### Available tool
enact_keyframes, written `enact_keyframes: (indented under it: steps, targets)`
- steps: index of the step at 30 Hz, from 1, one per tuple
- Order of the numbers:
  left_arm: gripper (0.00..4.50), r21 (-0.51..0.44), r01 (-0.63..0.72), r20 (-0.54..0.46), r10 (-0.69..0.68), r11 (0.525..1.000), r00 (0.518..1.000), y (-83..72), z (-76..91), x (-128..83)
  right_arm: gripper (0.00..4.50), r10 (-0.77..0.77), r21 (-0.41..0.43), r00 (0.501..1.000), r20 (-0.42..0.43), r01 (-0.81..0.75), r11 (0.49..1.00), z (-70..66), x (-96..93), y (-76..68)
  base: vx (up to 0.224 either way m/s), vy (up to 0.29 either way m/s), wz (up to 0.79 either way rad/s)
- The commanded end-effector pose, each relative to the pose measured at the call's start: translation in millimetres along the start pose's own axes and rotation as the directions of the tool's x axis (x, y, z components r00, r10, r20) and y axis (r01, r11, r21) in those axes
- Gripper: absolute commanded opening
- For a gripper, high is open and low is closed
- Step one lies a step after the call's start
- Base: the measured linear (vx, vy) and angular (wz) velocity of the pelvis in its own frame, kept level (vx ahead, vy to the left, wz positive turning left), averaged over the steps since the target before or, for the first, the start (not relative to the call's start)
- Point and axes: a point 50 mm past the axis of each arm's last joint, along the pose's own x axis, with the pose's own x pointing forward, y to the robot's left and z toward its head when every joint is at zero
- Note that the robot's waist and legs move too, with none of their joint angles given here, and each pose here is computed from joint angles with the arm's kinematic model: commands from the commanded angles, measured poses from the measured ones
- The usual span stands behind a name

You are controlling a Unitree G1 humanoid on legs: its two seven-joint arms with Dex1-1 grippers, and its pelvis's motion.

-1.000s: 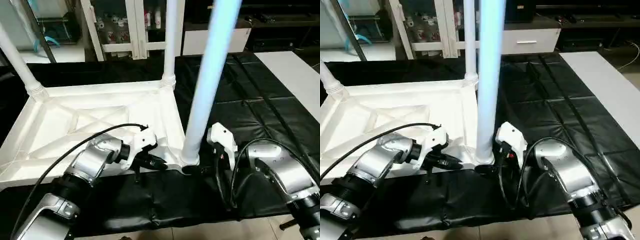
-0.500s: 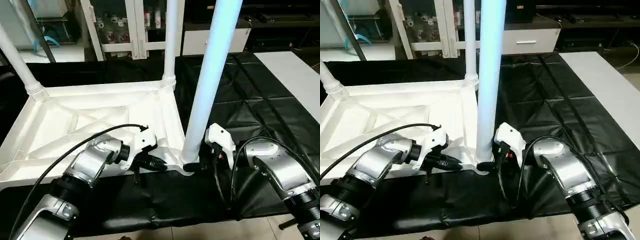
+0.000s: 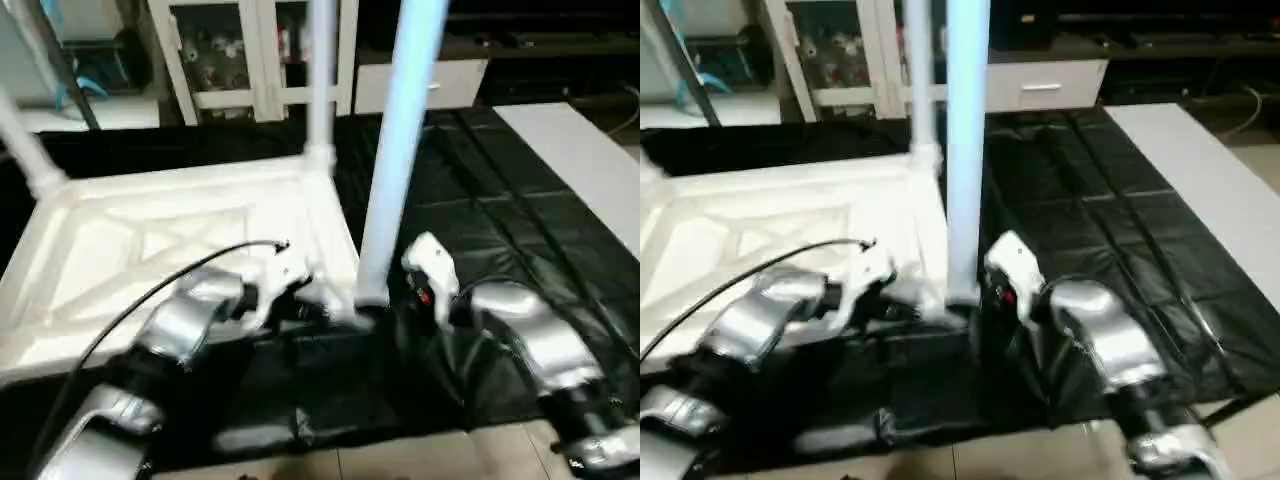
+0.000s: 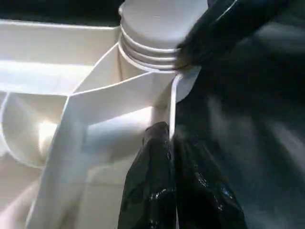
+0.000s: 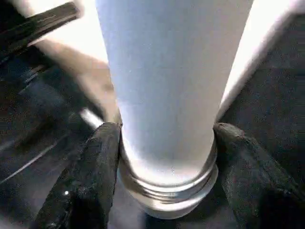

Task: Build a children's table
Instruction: Rotate leg to tighten

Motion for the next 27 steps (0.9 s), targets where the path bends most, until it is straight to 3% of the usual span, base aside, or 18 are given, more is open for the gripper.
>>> enact_keyframes:
  steps: [1, 6, 7, 9, 14, 15, 17, 19, 24, 27]
  targets:
    - [0.00, -0.097, -0.126, -0.016, 0.126, 0.987, 0.992, -0.8, -6.9, 19, 2.64, -0.046, 0.033, 0.998, 0.038, 0.044, 0.998, 5.8, 26.9, 15.7, 0.000, 0.000, 0.00]
    - [0.00, -0.142, -0.272, -0.003, 0.274, 0.952, 0.962, 7.6, 2.4, 31, 2.64, -0.196, 0.115, 0.979, 0.051, 0.189, 0.975, 11.8, 58.1, 25.4, 0.000, 0.000, 0.00]
    - [0.00, -0.154, -0.332, -0.007, 0.335, 0.931, 0.942, 11.5, 5.5, 34, 2.64, -0.266, 0.169, 0.963, 0.052, 0.254, 0.952, 17.4, 72.5, 31.3, 0.000, 0.000, 0.00]
    - [0.00, -0.165, -0.374, -0.007, 0.378, 0.913, 0.926, 14.1, 8.3, 38, 2.64, -0.311, 0.197, 0.949, 0.058, 0.294, 0.935, 23.7, 84.1, 38.1, 0.000, 0.000, 0.00]
    - [0.00, -0.173, -0.380, -0.002, 0.386, 0.909, 0.923, 16.4, 9.8, 37, 2.64, -0.314, 0.173, 0.942, 0.119, 0.291, 0.941, 36.9, 94.9, 48.9, 0.000, 0.000, 0.00]
    - [0.00, -0.169, -0.375, -0.002, 0.380, 0.911, 0.925, 17.2, 8.9, 35, 2.64, -0.286, 0.175, 0.947, 0.147, 0.260, 0.950, 39.7, 94.9, 50.7, 0.000, 0.000, 0.00]
    - [0.00, -0.160, -0.361, -0.004, 0.365, 0.919, 0.931, 17.6, 5.9, 32, 3.20, -0.237, 0.191, 0.949, 0.206, 0.199, 0.961, 44.3, 90.8, 51.8, 0.000, 0.000, 0.00]
    - [0.00, -0.154, -0.350, -0.008, 0.353, 0.924, 0.936, 18.0, 2.4, 29, 3.36, -0.219, 0.170, 0.947, 0.235, 0.182, 0.968, 46.4, 85.8, 49.5, 0.000, 0.000, 0.00]
    - [0.00, -0.154, -0.310, 0.010, 0.316, 0.938, 0.949, 17.1, -1.3, 26, 3.76, -0.201, 0.098, 0.954, 0.223, 0.184, 0.978, 43.0, 74.3, 40.9, 0.000, 0.000, 0.00]
    - [0.00, -0.121, -0.170, 0.026, 0.175, 0.978, 0.984, 10.5, -6.9, 15, 4.14, -0.122, 0.032, 0.978, 0.168, 0.118, 0.992, 33.0, 45.2, 23.5, 0.000, 0.000, 0.00]
